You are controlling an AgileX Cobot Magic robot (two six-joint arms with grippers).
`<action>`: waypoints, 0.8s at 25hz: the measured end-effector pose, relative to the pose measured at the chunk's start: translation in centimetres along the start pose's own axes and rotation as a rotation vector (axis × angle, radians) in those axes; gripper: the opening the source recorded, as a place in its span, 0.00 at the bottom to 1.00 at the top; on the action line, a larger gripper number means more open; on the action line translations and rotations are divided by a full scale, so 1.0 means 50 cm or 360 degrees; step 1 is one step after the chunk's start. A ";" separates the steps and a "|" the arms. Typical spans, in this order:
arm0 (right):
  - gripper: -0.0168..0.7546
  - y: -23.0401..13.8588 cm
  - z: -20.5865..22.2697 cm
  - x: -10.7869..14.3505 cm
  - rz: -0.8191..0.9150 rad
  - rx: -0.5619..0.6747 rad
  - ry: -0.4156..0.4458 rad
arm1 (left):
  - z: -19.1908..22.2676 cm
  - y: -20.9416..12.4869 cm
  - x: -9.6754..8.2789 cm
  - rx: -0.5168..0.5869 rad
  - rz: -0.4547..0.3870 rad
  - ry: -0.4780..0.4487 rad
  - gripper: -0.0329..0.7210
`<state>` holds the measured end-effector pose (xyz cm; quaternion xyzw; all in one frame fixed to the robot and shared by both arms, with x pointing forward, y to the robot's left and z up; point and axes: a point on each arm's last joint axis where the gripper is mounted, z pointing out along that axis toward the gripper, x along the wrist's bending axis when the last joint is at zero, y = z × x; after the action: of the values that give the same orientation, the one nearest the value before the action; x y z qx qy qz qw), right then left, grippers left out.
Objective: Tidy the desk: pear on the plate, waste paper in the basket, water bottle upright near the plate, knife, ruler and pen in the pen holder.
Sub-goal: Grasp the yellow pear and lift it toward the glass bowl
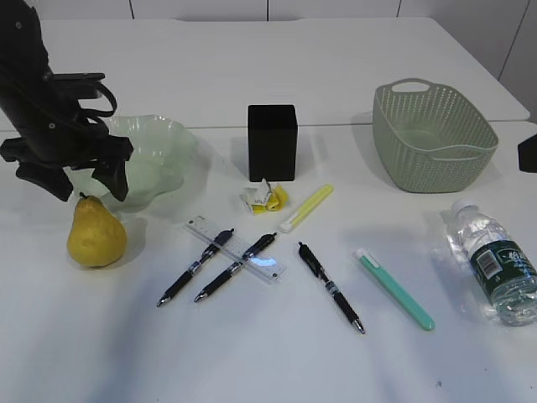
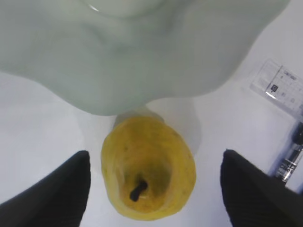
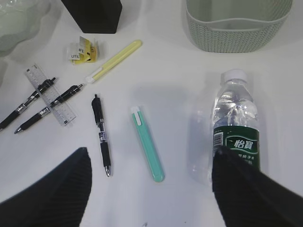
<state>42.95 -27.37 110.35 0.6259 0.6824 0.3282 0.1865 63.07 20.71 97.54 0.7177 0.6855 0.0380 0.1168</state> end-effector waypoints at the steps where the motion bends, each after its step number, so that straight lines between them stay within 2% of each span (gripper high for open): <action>1: 0.78 0.000 0.000 0.000 0.0000 0.0000 0.0000 | 0.002 0.000 0.001 0.0003 0.0001 0.0006 0.85; 20: 0.78 0.000 0.000 0.000 0.0002 -0.0004 0.0001 | 0.050 -0.003 0.005 0.0104 -0.0014 0.0030 0.83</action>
<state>42.96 -27.36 110.36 0.6260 0.6817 0.3294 0.1867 63.45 20.69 95.04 0.7177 0.6906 0.0218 0.0869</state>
